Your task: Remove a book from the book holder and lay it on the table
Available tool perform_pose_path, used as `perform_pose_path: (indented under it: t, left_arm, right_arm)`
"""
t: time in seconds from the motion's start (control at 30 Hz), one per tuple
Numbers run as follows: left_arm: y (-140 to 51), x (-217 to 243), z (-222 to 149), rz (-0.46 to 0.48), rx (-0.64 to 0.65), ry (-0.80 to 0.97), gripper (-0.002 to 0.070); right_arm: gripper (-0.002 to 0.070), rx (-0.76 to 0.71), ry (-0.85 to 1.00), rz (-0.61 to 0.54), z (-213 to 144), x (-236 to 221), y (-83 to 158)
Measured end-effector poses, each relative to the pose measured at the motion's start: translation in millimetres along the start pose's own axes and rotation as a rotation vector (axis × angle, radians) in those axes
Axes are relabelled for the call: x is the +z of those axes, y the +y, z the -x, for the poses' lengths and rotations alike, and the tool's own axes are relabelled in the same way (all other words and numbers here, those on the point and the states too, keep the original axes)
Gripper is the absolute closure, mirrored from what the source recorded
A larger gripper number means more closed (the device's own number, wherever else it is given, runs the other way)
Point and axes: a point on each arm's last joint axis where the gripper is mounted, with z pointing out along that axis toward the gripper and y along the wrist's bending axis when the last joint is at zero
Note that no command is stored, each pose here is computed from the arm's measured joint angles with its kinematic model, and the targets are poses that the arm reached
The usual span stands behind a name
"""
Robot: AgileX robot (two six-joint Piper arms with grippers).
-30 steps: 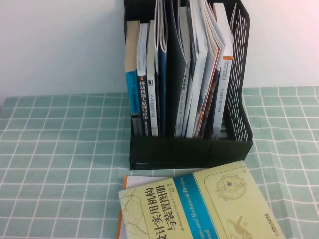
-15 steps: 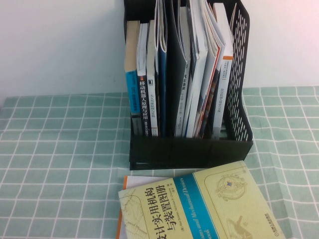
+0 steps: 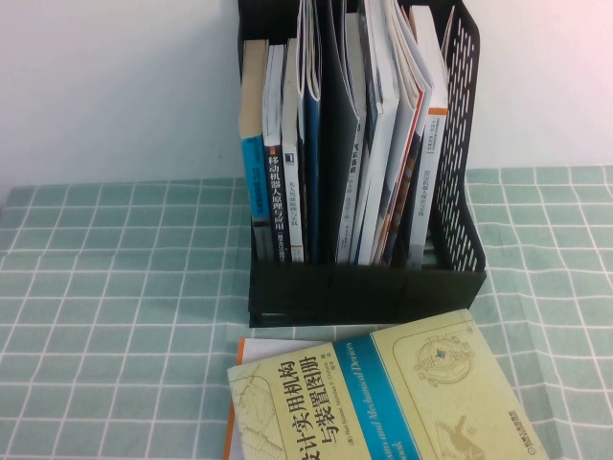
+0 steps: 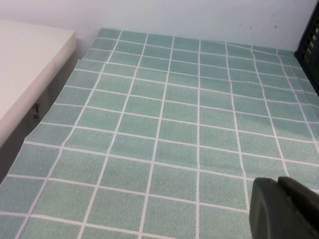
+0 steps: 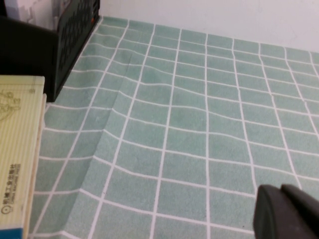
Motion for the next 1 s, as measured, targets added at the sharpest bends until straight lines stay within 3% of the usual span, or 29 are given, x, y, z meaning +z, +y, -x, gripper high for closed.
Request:
perform_pose_path:
  t: [0.7,1.0]
  left_arm:
    - [-0.1,0.0,0.0,-0.002,0.001,0.0,0.0677]
    - [-4.6,-0.3,-1.0,-0.085,0.027,0.016,0.0678]
  right_arm:
    - [0.0678,0.001,0.0,0.001,0.0,0.0,0.1]
    - [0.0678,0.001,0.0,0.001,0.0,0.0,0.1]
